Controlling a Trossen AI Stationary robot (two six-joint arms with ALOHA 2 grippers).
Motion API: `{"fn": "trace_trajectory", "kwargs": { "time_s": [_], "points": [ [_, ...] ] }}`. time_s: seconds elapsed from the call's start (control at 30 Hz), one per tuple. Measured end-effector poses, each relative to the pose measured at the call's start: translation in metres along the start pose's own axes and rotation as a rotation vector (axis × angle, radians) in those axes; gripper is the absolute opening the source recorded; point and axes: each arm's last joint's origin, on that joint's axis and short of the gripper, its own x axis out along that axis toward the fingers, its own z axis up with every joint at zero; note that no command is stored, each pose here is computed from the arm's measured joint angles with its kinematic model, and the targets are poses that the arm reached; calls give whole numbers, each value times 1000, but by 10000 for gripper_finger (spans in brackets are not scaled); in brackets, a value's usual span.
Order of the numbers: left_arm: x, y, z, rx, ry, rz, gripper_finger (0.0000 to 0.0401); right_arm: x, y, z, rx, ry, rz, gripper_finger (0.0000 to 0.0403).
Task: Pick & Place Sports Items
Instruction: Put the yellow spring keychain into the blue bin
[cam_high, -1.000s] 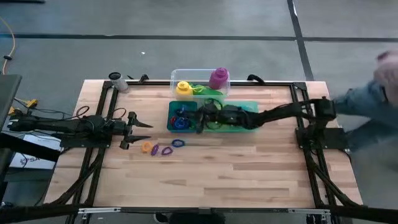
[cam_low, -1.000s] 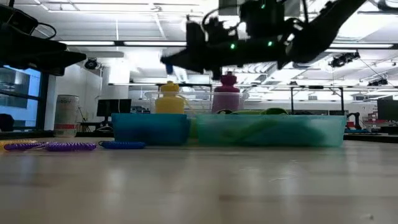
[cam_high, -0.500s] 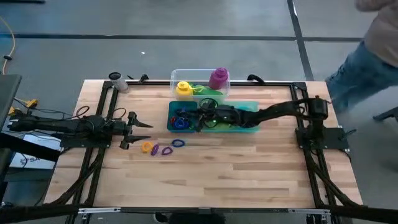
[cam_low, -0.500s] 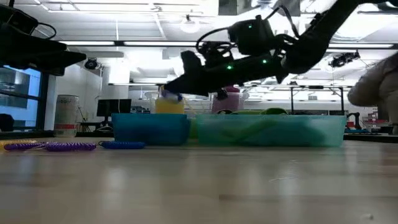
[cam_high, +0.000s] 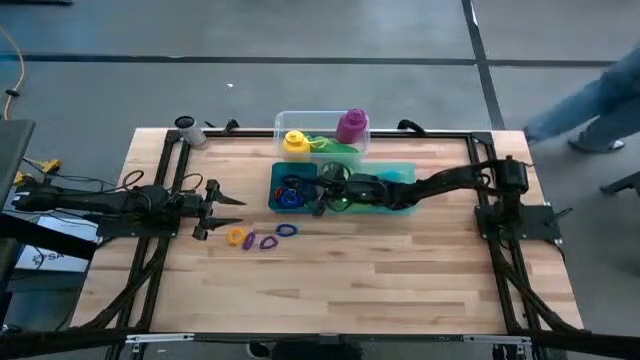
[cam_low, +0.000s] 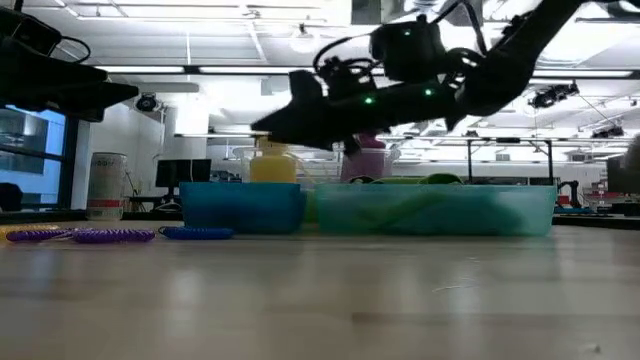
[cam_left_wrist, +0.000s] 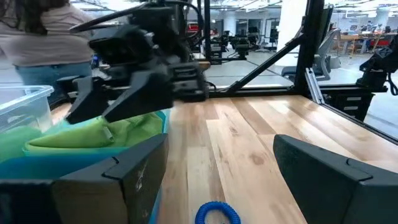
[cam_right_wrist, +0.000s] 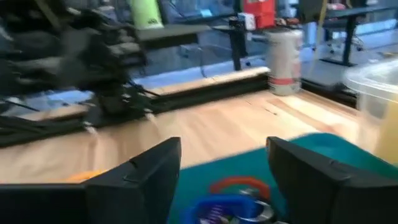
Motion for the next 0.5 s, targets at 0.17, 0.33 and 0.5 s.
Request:
{"fn": "trace_trajectory", "kwargs": {
  "time_s": [0.17, 0.33, 0.5],
  "points": [
    [0, 0, 0, 0, 0, 0, 236, -3, 17, 0, -23, -16, 113, 189],
    [0, 0, 0, 0, 0, 0, 236, -7, 35, -3, -140, 3, 330, 189],
    [0, 0, 0, 0, 0, 0, 236, -12, 49, -9, -191, 39, 449, 189]
  ]
}}
